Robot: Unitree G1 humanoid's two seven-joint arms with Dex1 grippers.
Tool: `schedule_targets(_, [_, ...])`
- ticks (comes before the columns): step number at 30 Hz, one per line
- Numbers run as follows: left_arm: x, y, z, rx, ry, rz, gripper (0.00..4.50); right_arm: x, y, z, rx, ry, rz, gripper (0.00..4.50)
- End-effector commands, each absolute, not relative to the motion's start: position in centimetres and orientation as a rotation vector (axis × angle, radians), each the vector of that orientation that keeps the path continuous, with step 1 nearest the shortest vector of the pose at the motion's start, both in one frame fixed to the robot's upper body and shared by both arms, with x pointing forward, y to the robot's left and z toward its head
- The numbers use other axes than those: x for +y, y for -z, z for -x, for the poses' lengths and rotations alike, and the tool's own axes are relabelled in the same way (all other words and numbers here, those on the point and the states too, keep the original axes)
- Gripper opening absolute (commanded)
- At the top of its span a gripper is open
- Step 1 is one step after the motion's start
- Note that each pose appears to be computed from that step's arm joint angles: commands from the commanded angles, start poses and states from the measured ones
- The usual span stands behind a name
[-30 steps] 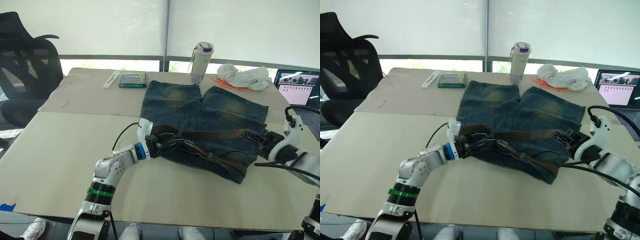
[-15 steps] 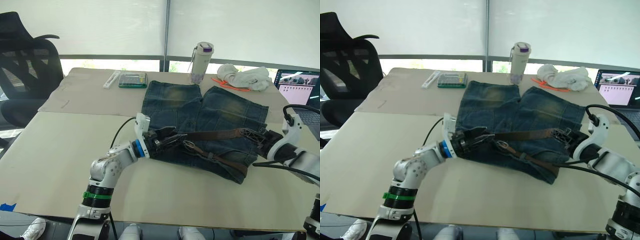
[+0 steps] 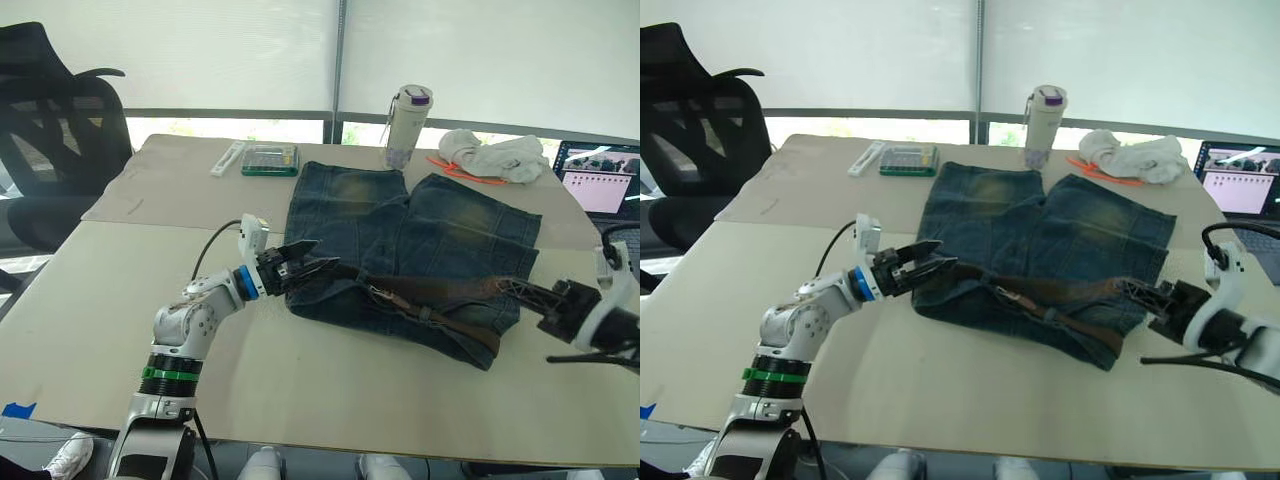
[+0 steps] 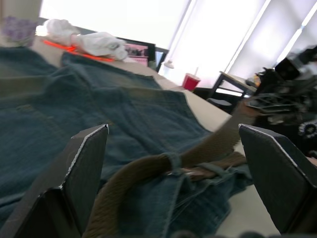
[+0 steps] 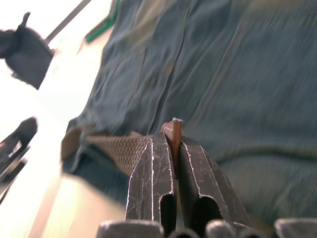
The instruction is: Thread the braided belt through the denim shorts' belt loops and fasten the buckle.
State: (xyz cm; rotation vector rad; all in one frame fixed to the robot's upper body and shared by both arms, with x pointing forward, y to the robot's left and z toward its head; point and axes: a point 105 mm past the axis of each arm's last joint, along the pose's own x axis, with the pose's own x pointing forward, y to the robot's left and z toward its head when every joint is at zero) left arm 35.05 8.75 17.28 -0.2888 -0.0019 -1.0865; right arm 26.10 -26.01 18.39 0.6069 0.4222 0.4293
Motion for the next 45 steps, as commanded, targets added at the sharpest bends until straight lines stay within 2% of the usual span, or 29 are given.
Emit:
schedule_targets(1, [9.0, -17.9, -35.2, -0.041, 1.088, 0.251, 4.43, -25.4, -20.6, -25.4, 0.360, -0.507, -0.621, 0.00])
schedule_targets(12, [7.7, -14.0, -36.4, 0.098, 1.076, 0.186, 4.43, -25.2, -19.9, -26.7, 0.335, -0.455, -0.613, 0.00])
schedule_targets(21, [7.7, -12.4, -37.7, 0.181, 1.073, 0.216, 4.43, -25.2, -19.7, -27.0, 0.330, -0.441, -0.594, 0.00])
schedule_targets(25, [7.8, -12.3, -37.1, 0.197, 1.125, 0.231, 3.30, -25.4, -19.4, -27.1, 0.333, -0.425, -0.581, 0.00])
schedule_targets(33, [8.5, -11.8, -36.3, 0.237, 1.167, 0.238, 0.57, -25.5, -19.5, -27.3, 0.321, -0.417, -0.579, 0.00])
schedule_targets(35, [8.7, -11.8, -36.2, 0.237, 1.167, 0.238, 0.03, -25.5, -19.5, -27.3, 0.319, -0.415, -0.578, 0.00])
schedule_targets(45, [9.3, -13.8, -35.7, 0.165, 1.221, 0.397, 0.03, -26.4, -19.0, -27.6, 0.323, -0.378, -0.544, 0.00])
